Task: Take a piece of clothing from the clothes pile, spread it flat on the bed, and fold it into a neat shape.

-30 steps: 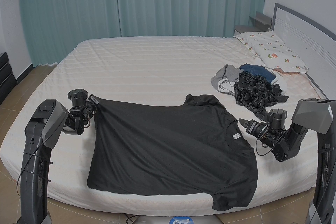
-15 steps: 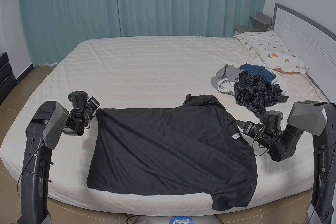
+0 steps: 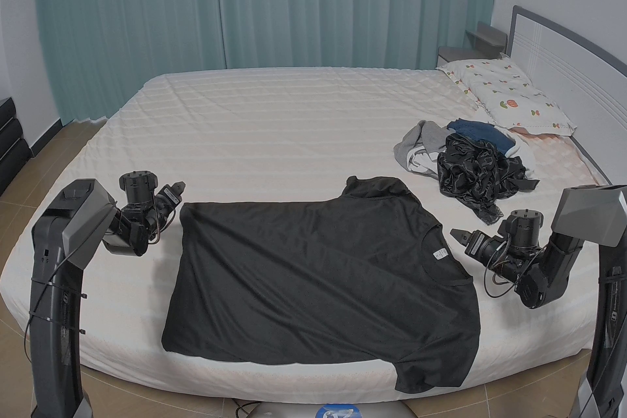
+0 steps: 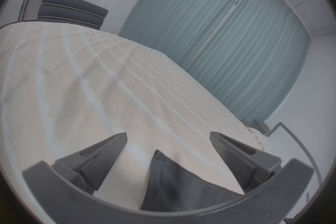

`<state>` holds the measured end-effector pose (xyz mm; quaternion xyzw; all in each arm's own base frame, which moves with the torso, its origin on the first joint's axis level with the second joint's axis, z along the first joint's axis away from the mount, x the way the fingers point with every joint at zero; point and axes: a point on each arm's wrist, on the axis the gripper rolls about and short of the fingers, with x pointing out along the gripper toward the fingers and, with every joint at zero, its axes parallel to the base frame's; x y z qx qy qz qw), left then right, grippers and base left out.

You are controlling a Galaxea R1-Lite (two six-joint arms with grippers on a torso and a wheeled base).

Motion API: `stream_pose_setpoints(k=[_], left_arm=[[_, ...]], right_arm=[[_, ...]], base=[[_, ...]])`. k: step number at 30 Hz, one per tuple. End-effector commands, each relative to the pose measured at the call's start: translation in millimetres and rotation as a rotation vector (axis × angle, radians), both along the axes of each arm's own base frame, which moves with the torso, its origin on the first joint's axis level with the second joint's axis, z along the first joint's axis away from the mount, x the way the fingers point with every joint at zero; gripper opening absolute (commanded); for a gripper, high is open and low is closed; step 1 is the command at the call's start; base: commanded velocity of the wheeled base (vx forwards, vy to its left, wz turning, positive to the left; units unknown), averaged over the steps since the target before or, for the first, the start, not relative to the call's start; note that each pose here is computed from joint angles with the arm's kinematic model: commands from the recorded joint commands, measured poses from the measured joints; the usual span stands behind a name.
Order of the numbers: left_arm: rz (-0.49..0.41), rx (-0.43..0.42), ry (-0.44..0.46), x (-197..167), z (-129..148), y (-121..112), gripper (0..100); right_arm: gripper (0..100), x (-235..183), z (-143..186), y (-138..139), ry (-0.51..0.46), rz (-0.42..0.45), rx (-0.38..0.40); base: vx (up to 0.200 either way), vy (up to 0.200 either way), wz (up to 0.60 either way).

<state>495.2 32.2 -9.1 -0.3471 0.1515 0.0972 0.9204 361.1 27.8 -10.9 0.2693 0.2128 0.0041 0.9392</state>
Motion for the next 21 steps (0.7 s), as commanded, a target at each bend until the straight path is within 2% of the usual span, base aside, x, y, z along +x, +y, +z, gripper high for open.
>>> stream_pose_setpoints(k=[1, 3, 4, 6, 7, 8, 10, 12, 15, 17, 21], left_arm=[[-0.122, -0.052, 0.073, -93.6, 42.7, -17.1, 100], [-0.135, -0.055, 0.100, -116.6, 37.0, -23.9, 100], [-0.135, -0.055, 0.100, -116.6, 37.0, -23.9, 100], [-0.154, -0.061, 0.115, -145.8, 35.2, -31.7, 100], [-0.154, -0.061, 0.115, -145.8, 35.2, -31.7, 100], [-0.163, -0.078, 0.132, -165.3, 34.9, -37.9, 100], [-0.169, -0.092, 0.153, -182.3, 34.9, -42.0, 100], [-0.177, -0.096, 0.188, -200.1, 31.4, -44.8, 100], [-0.191, -0.098, 0.226, -213.0, 27.0, -48.7, 100], [-0.212, -0.098, 0.290, -226.7, 17.8, -53.1, 100], [-0.218, -0.104, 0.308, -229.0, 14.6, -52.7, 100]], right_arm=[[100, -63.5, 23.0, -6.2, 0.083, 0.024, 0.045], [100, -69.0, 22.9, -6.0, 0.097, 0.029, 0.051], [100, -74.5, 22.4, -5.9, 0.112, 0.027, 0.056], [100, -85.2, 19.1, -6.2, 0.151, 0.022, 0.065], [100, -85.2, 19.1, -6.2, 0.151, 0.022, 0.065], [100, -91.4, 16.9, -6.6, 0.170, 0.019, 0.072], [100, -97.2, 16.3, -6.9, 0.182, 0.011, 0.094], [100, -99.1, 17.0, -6.5, 0.179, 0.009, 0.111], [100, -102.9, 18.6, -5.9, 0.165, 0.014, 0.121], [100, -109.6, 18.5, -3.9, 0.175, 0.026, 0.126], [100, -115.4, 18.3, -1.2, 0.184, 0.057, 0.137]], base=[[0.000, 0.000, 0.00], [0.000, 0.000, 0.00], [0.000, 0.000, 0.00], [-0.200, 0.000, 0.00], [-0.200, 0.000, 0.00], [-0.200, 0.000, 0.00], [-0.200, 0.000, 0.00], [0.000, 0.000, 0.00], [0.000, 0.000, 0.00], [0.000, 0.000, 0.00], [0.000, 0.000, 0.00]])
